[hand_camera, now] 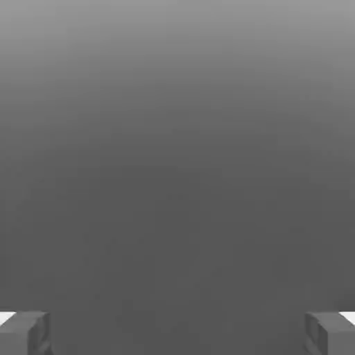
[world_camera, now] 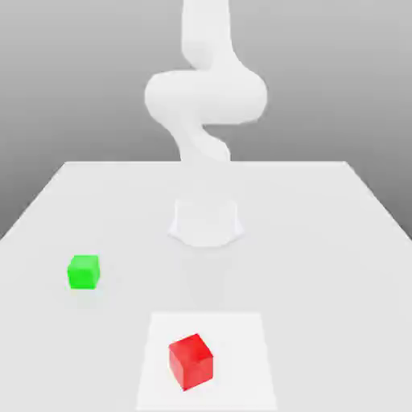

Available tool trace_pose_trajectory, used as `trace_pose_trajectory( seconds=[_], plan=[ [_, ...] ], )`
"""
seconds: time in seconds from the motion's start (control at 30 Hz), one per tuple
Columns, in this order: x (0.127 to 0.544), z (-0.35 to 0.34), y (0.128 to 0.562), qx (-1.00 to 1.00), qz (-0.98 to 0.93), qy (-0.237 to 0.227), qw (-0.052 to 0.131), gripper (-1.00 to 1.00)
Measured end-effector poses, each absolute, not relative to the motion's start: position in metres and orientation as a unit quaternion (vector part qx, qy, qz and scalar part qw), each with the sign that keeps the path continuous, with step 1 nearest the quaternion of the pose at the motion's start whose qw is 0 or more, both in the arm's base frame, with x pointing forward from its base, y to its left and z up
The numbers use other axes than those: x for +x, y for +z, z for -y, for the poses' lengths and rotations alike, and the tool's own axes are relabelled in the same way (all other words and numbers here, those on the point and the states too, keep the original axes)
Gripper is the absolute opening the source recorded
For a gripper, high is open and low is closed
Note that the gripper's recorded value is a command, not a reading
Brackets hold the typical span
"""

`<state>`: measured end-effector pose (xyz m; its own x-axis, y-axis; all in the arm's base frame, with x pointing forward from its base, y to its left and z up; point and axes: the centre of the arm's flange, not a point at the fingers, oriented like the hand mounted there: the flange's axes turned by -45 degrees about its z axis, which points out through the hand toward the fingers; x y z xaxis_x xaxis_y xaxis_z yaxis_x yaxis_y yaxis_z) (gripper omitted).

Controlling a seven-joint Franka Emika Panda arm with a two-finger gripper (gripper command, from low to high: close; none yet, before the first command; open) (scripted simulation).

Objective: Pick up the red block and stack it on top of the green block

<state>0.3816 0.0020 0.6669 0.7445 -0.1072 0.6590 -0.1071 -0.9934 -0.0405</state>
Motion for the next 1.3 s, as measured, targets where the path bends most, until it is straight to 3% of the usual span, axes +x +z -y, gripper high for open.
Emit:
trace_pose_trajectory(
  seconds=[0.17, 0.37, 0.53, 0.73, 0.8, 0.93, 0.97, 1.17, 1.3],
  plan=[
    [0.438, 0.003, 0.567, -0.947, -0.162, -0.277, -0.005, 0.0],
    [0.471, 0.016, 0.443, -0.941, -0.282, -0.187, -0.008, 0.0],
    [0.471, 0.025, 0.34, -0.919, -0.378, -0.111, -0.006, 0.0],
    [0.444, 0.025, 0.229, -0.872, -0.488, -0.018, -0.001, 0.0],
    [0.44, 0.024, 0.202, -0.864, -0.503, -0.005, 0.001, 0.0],
    [0.438, 0.023, 0.154, -0.862, -0.508, 0.0, 0.001, 0.0],
    [0.437, 0.023, 0.147, -0.862, -0.508, 0.0, 0.001, -1.0],
    [0.437, 0.023, 0.144, -0.862, -0.507, -0.001, 0.001, -1.0],
    [0.439, 0.023, 0.177, -0.861, -0.508, -0.001, 0.002, -1.0]
  ],
)
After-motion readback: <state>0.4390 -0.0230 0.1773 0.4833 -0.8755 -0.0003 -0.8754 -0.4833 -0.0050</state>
